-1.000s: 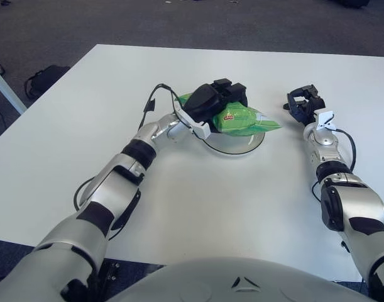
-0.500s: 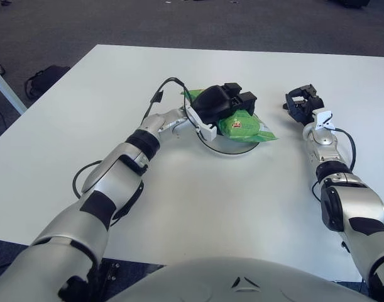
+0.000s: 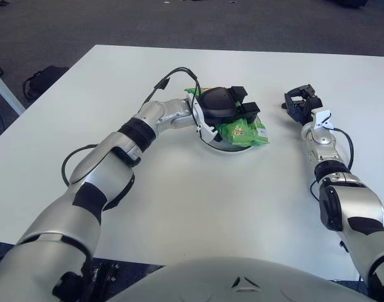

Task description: Put the snack into the plate.

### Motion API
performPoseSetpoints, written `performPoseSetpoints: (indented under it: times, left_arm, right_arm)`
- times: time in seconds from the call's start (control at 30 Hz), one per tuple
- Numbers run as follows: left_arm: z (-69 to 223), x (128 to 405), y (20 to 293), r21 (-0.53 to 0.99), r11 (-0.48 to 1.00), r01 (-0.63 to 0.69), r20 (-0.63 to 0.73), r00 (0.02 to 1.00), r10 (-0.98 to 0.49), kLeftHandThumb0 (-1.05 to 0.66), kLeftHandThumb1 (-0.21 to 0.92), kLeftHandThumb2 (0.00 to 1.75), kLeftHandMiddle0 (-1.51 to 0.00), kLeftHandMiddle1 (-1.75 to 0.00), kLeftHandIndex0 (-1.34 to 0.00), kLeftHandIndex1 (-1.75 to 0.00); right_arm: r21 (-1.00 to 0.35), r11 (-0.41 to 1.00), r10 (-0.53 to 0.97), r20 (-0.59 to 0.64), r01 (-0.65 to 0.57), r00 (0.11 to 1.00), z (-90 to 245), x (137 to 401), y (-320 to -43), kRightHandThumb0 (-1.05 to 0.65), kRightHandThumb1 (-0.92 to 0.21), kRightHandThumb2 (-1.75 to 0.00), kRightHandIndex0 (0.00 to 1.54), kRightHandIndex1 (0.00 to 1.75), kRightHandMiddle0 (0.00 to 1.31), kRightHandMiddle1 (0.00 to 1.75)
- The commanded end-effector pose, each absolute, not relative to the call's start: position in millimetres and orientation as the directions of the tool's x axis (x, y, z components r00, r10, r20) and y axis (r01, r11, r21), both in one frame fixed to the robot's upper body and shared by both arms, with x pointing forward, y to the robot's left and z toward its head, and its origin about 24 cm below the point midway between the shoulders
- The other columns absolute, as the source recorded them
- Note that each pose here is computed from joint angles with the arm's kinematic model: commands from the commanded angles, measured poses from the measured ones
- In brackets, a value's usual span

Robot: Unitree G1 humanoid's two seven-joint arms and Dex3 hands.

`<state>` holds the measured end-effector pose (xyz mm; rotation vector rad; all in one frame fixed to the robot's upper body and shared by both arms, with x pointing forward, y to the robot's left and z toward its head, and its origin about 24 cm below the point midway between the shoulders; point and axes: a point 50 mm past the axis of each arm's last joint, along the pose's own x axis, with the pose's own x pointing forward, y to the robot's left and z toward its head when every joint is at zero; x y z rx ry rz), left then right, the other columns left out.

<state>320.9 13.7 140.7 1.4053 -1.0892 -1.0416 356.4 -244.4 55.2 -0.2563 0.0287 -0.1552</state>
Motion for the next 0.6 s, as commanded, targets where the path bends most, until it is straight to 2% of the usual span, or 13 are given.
performPoseSetpoints:
  times: [0.0,0.1,0.23,0.27,0.37,0.43,0.57]
  left_arm:
    - [127.7,317.5,26.5,0.982,-0.19,-0.005,-0.184,0.223,-0.957,-0.86,0.83,0.42,-0.17,-1.53,0.0,-0.99]
    - [133.8,315.3,27.8,0.98,-0.189,0.059,-0.198,0.207,-0.958,-0.9,0.89,0.36,-0.17,-1.42,0.0,-0.9]
    - [144.3,313.3,29.1,0.967,-0.2,0.159,-0.227,0.177,-0.958,-0.94,0.91,0.36,-0.16,-1.29,0.0,-0.81]
    - [146.7,313.0,29.2,0.96,-0.204,0.191,-0.236,0.163,-0.958,-0.94,0.92,0.37,-0.12,-1.12,0.0,-0.75]
    - [149.8,311.5,28.7,0.931,-0.216,0.293,-0.259,0.116,-0.959,-0.95,0.92,0.37,-0.06,-0.78,0.0,-0.62]
    - [152.5,310.9,29.0,0.917,-0.23,0.327,-0.273,0.09,-0.958,-0.96,0.92,0.36,-0.05,-0.62,0.0,-0.55]
    - [159.8,312.2,31.4,0.894,-0.256,0.368,-0.295,0.053,-0.954,-1.01,0.92,0.39,-0.01,-0.26,0.0,-0.28]
  right_arm:
    - [-0.263,0.961,-0.144,-0.201,0.088,0.969,14.8,338.9,-240.1,-0.35,-0.92,-0.54,0.33,1.24,0.18,1.75]
    - [-0.268,0.96,-0.143,-0.204,0.085,0.968,14.5,338.8,-240.2,-0.35,-0.92,-0.54,0.33,1.25,0.18,1.75]
    - [-0.267,0.96,-0.14,-0.212,0.08,0.967,13.9,338.8,-240.2,-0.35,-0.92,-0.54,0.33,1.25,0.18,1.75]
    - [-0.265,0.961,-0.139,-0.216,0.079,0.966,13.7,338.8,-240.2,-0.35,-0.92,-0.54,0.33,1.25,0.18,1.75]
    - [-0.259,0.963,-0.138,-0.223,0.078,0.965,13.4,339.0,-240.4,-0.35,-0.92,-0.54,0.34,1.26,0.18,1.75]
    - [-0.259,0.963,-0.138,-0.226,0.077,0.964,13.1,338.9,-240.7,-0.35,-0.92,-0.54,0.34,1.27,0.18,1.75]
    - [-0.258,0.963,-0.142,-0.232,0.08,0.962,12.9,339.1,-241.0,-0.35,-0.92,-0.54,0.35,1.27,0.18,1.75]
